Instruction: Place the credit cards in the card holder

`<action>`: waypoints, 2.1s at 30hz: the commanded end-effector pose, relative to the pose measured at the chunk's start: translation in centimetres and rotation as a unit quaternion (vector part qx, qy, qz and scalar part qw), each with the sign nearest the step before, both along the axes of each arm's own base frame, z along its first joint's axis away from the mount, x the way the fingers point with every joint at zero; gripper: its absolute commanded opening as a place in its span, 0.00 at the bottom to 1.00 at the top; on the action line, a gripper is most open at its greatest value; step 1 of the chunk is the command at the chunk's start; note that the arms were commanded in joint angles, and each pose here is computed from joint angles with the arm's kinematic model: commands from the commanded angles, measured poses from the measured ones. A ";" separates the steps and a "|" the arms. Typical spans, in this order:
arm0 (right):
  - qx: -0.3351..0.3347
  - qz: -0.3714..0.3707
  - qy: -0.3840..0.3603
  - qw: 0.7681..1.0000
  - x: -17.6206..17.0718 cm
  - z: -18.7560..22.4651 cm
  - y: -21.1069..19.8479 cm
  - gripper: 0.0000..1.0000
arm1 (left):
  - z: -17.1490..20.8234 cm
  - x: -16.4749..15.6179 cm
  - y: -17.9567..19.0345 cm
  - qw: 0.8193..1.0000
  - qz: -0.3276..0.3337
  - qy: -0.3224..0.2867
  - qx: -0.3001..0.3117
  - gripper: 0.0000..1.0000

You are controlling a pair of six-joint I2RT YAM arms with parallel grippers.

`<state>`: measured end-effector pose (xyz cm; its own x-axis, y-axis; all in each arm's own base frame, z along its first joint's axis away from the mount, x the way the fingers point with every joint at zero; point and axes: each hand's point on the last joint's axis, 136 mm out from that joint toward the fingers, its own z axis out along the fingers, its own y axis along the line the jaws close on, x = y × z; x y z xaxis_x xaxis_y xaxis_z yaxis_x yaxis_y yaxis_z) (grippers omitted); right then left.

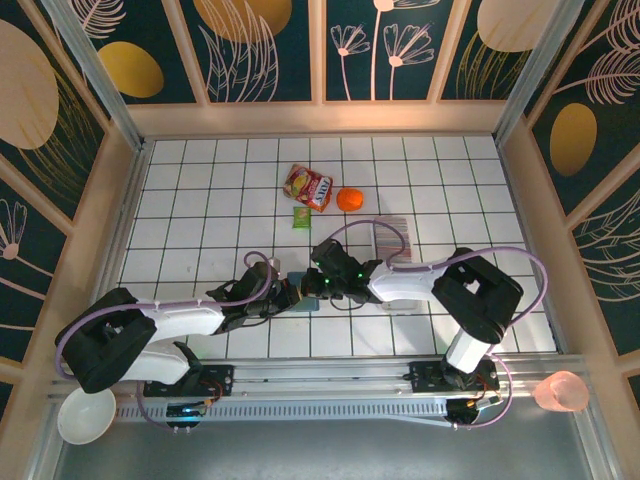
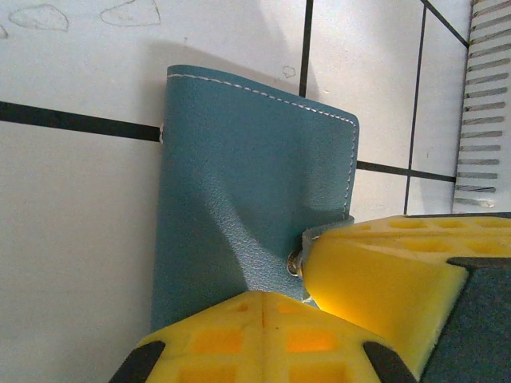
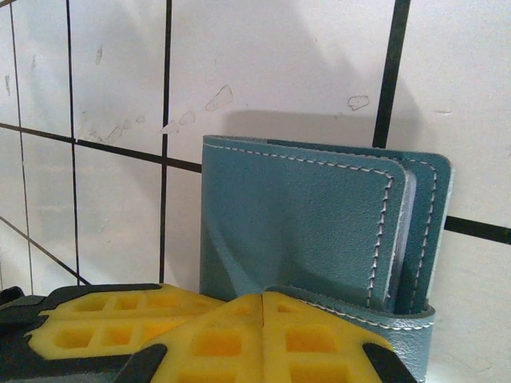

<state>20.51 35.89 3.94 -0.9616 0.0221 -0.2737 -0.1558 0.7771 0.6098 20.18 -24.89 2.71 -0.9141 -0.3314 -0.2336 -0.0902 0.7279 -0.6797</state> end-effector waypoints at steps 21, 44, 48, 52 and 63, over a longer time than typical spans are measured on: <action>-0.109 -0.041 0.004 0.993 0.0 -4.2 -3.7 0.00 | 1.9 0.3 4.3 0.995 0.050 -0.044 0.070 0.08; 0.095 -0.067 -0.288 0.950 8.7 21.8 -1.6 0.46 | 19.9 3.9 11.7 0.935 0.154 -0.267 0.175 0.99; 0.111 -0.077 -0.419 0.898 7.9 27.8 -6.4 0.52 | 23.4 5.5 11.3 0.915 0.170 -0.324 0.172 0.99; 0.071 -0.045 -0.554 0.828 5.9 31.6 -10.0 0.60 | 26.9 7.0 11.9 0.870 0.197 -0.412 0.187 0.99; -0.134 -0.218 -0.608 0.752 11.0 28.7 -25.8 0.95 | 22.6 13.4 23.1 0.782 0.334 -0.410 0.330 0.99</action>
